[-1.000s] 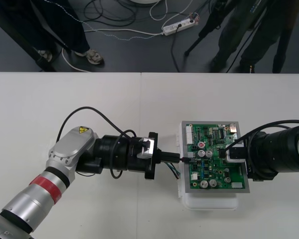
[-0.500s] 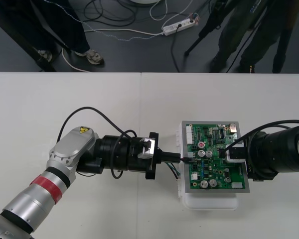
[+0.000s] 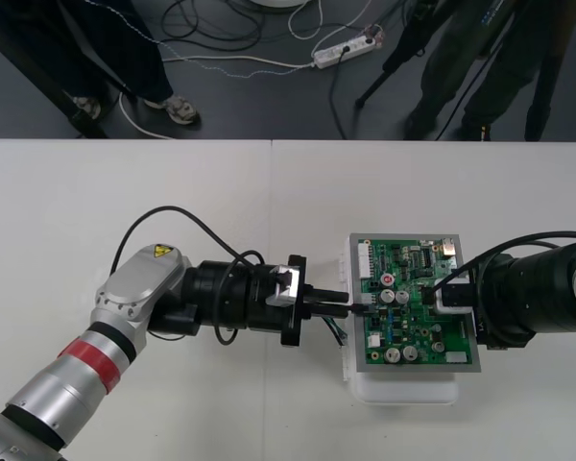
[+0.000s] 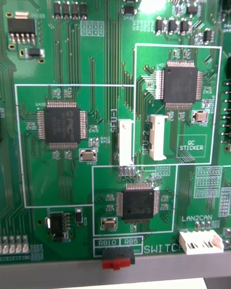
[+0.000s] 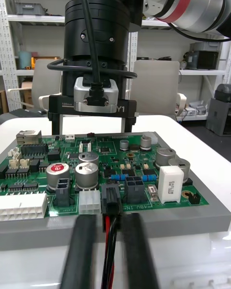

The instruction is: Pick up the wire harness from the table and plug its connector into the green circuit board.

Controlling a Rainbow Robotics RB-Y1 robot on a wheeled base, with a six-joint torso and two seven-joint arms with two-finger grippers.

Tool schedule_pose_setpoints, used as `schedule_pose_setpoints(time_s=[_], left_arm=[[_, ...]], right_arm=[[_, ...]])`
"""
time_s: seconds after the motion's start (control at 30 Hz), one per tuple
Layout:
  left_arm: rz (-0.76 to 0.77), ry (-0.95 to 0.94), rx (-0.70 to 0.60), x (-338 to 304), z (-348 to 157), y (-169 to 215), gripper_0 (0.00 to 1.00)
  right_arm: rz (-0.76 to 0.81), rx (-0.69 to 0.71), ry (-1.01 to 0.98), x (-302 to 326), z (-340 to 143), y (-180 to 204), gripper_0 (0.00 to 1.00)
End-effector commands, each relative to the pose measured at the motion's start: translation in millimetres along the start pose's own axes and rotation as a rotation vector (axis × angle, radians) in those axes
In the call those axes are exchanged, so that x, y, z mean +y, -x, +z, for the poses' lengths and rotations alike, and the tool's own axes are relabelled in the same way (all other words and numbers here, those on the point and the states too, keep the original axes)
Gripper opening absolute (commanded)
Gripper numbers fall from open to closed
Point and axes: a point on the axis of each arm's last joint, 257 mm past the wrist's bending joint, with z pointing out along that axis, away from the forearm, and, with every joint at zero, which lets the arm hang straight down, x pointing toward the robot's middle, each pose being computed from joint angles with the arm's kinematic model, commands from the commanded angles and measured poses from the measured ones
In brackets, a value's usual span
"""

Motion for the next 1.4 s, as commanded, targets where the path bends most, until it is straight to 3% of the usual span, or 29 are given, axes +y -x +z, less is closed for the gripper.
schedule_pose_setpoints(time_s=[0.03, 0.1, 0.77, 1.4], left_arm=[[0.073, -0.012, -0.045, 10.4, 30.7, 23.5, 0.91], [0.067, -0.010, -0.046, 10.5, 29.9, 23.4, 1.00], [0.069, -0.002, -0.036, 14.1, 19.9, 21.3, 1.00], [0.075, 0.006, 0.076, 29.3, -71.3, 5.3, 1.00]], right_arm=[[0.031, -0.022, -0.005, 2.7, -1.9, 14.7, 1.00], [0.033, -0.022, -0.005, 2.7, -1.9, 14.7, 1.00], [0.045, -0.004, -0.043, -10.3, -11.0, -0.1, 1.00], [0.042, 0.019, -0.098, -30.3, -26.7, -19.4, 1.00]])
